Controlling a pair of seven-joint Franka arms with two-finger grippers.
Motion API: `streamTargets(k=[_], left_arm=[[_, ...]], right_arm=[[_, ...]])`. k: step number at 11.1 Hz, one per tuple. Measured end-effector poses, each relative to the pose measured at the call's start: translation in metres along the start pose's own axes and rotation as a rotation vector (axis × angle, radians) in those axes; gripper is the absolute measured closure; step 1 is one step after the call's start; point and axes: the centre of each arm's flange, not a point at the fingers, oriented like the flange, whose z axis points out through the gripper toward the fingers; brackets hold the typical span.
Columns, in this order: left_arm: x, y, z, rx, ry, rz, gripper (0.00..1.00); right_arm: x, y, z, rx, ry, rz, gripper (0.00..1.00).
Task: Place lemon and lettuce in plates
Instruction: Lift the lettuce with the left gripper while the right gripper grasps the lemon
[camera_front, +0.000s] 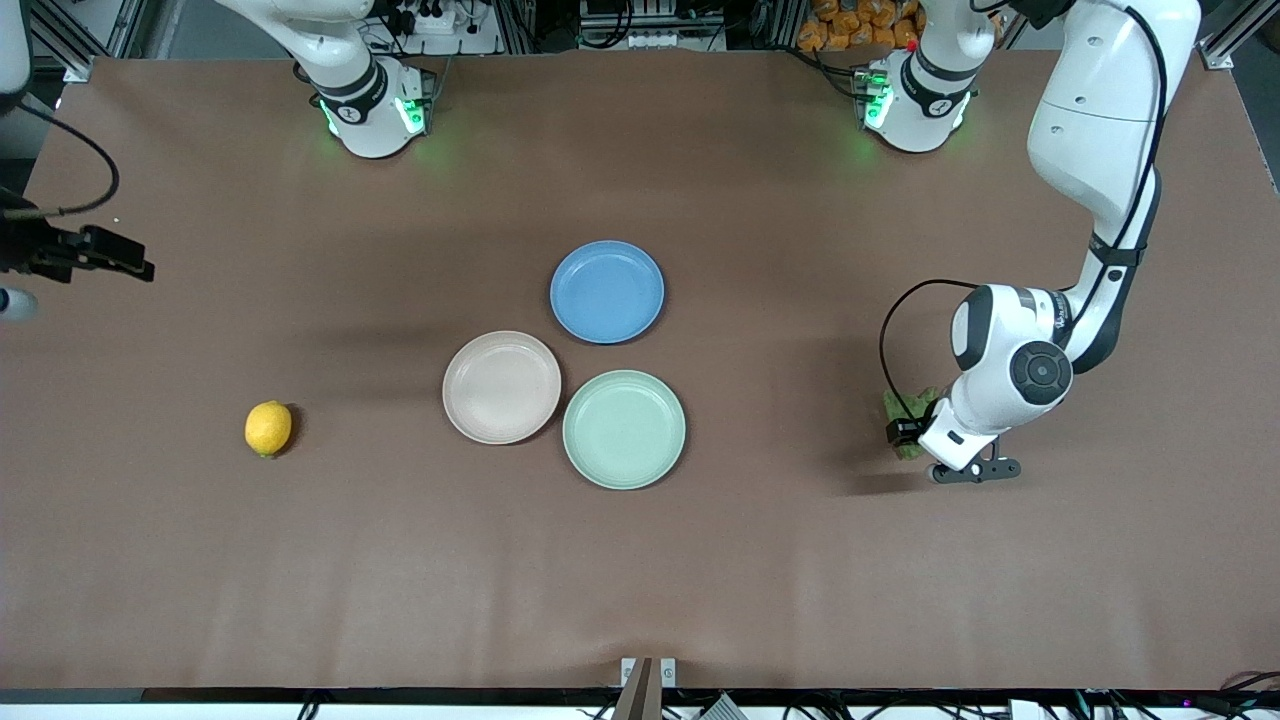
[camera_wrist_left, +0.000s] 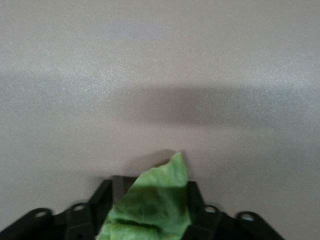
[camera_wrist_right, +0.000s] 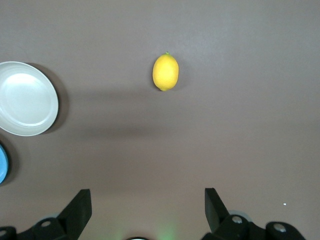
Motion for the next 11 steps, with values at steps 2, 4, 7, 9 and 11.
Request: streamTargets(k=[2,4,7,9,11], left_arm=[[0.000,0.000,0.001,0.000,-0.001,-0.002,0.58],[0.000,0.001,0.000,0.000,0.000,-0.001,0.85],[0.003,0.004,-0.004,-0.003,0.012,0.002,0.97],[0.007,0.005,-0.008,-0.005,0.022,0.003,0.97],[0.012,0.008,-0.015,-0.006,0.026,0.005,0.97]], right_arm=[[0.020,0.008,0.028,0.006,-0.022,0.008,0.00],[0.040,0.034,0.065,0.017,-0.042,0.045,0.00],[0.065,0.047,0.119,0.032,-0.093,0.057,0.00],[0.084,0.055,0.165,0.041,-0.124,0.065,0.00],[0.100,0.065,0.210,0.049,-0.136,0.076,0.00]])
